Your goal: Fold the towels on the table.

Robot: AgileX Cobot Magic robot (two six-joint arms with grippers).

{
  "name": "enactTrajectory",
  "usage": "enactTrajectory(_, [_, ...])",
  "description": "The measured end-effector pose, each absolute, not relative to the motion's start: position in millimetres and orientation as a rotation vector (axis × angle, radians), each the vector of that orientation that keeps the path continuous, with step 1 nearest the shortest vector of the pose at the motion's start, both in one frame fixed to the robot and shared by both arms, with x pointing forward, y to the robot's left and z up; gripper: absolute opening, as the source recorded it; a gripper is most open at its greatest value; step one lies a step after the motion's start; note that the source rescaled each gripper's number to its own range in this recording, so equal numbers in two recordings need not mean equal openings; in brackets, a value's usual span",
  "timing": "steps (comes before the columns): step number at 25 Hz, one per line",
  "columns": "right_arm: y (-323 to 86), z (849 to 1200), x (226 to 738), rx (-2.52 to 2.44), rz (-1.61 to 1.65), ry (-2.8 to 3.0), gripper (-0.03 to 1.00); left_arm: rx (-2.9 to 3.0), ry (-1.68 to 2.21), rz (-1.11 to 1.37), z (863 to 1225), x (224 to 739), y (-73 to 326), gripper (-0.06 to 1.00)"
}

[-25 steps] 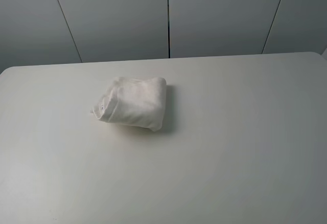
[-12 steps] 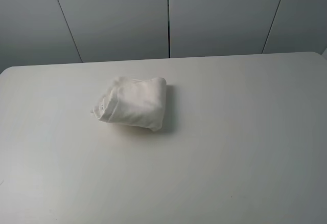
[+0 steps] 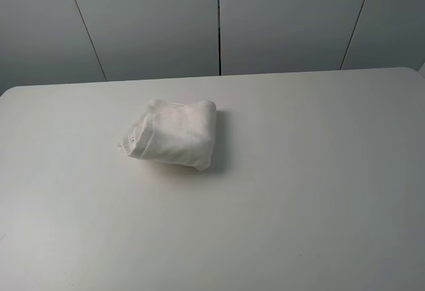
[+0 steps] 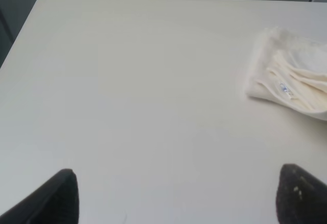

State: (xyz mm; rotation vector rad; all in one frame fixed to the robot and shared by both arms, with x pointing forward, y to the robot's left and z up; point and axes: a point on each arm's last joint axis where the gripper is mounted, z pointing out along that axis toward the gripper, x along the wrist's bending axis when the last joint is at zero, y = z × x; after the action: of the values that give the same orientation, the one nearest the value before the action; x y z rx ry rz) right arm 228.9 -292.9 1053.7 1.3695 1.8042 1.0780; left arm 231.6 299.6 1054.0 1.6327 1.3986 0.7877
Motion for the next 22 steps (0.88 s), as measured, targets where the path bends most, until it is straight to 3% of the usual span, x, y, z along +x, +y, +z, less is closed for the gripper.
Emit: enactTrajectory(22, [-292.9, 1053.7, 228.9, 1.37, 1.078, 1.804, 1.0, 1.639, 1.393, 0.792, 1054.0, 231.6, 299.6, 0.99])
